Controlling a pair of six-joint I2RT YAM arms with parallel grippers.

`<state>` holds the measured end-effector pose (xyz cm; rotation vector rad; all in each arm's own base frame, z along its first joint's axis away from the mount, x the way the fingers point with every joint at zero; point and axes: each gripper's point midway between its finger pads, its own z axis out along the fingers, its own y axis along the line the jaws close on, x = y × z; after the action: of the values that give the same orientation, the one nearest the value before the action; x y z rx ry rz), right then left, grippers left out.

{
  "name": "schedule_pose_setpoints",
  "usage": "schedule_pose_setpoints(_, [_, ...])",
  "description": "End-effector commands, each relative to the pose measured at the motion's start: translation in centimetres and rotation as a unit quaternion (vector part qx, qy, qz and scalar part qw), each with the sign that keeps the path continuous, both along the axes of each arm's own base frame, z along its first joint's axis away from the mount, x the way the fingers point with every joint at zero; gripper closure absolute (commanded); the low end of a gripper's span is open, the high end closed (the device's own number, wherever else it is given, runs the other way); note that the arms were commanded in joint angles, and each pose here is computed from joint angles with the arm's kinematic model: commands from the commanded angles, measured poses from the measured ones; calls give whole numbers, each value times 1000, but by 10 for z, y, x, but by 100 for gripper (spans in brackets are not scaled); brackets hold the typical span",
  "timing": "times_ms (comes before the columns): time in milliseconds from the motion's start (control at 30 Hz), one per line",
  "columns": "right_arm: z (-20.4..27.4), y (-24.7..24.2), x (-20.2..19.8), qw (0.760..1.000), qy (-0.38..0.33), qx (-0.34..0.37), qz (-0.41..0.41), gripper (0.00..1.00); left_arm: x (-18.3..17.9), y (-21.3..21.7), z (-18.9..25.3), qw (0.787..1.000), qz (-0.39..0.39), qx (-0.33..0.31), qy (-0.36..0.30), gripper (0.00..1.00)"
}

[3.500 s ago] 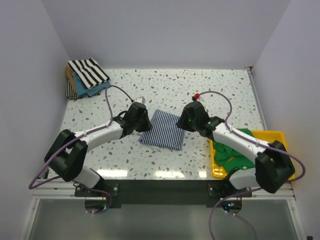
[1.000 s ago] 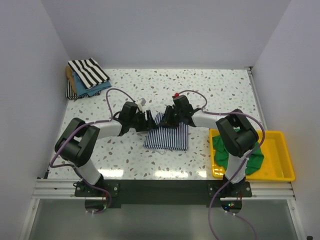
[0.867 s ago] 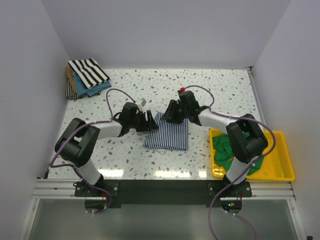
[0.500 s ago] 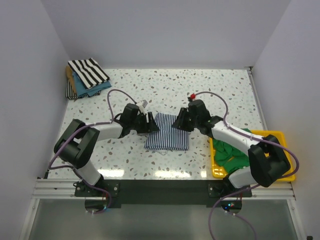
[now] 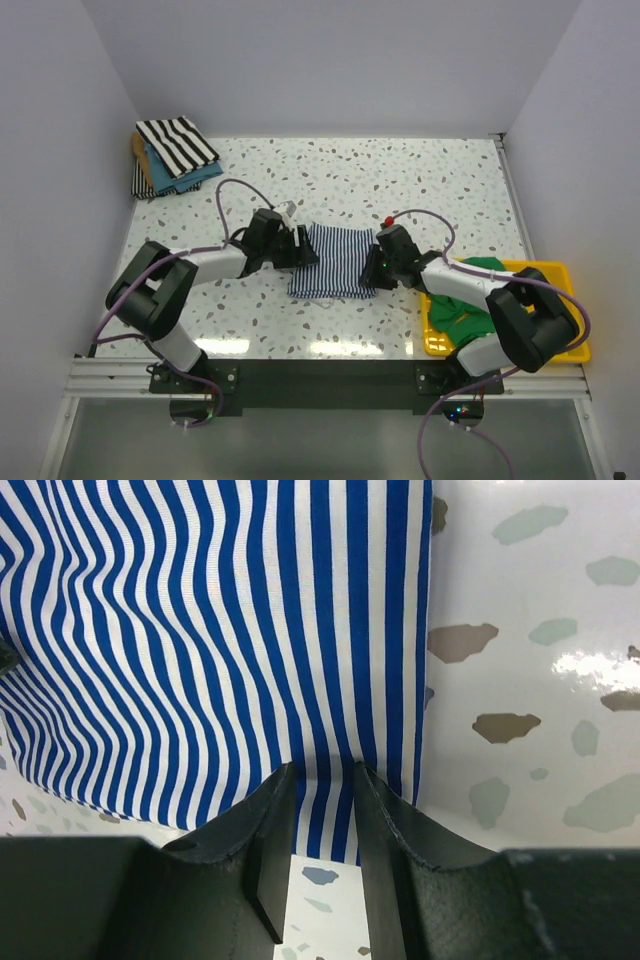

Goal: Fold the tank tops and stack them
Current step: Fold the tank top, then neatly place the folded tank top to the corner

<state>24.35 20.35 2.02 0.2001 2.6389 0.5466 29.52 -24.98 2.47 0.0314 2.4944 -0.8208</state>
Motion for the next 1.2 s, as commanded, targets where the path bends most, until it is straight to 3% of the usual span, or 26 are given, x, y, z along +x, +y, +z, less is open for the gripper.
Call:
schedule_pose_setpoints(0, [-28,-14,-11,999,22,-37,0,66,-80,50,-84,977,-12,136,161,29])
schedule_pose_setpoints(233, [-36,-12,-11,999,28,-38,3,67,-83,48,-90,975,-7,144,171,39])
schedule_pose_setpoints(433, [-34,-10,-11,999,29,-36,8,68,-55,50,-74,975,20,173,138,71])
schedule_pose_setpoints(533, [-24,-7,-8,999,22,-30,14,60,-29,51,-60,972,33,203,110,100])
schedule_pose_setpoints(700, [23,6,13,999,-27,-6,23,40,32,84,-29,942,98,320,31,100])
schedule_pose_setpoints(967, [77,26,42,996,-70,6,47,38,154,138,22,889,189,413,-57,100])
schedule_pose_setpoints(1167, [86,38,53,995,-76,19,60,38,243,162,45,878,227,410,-99,100])
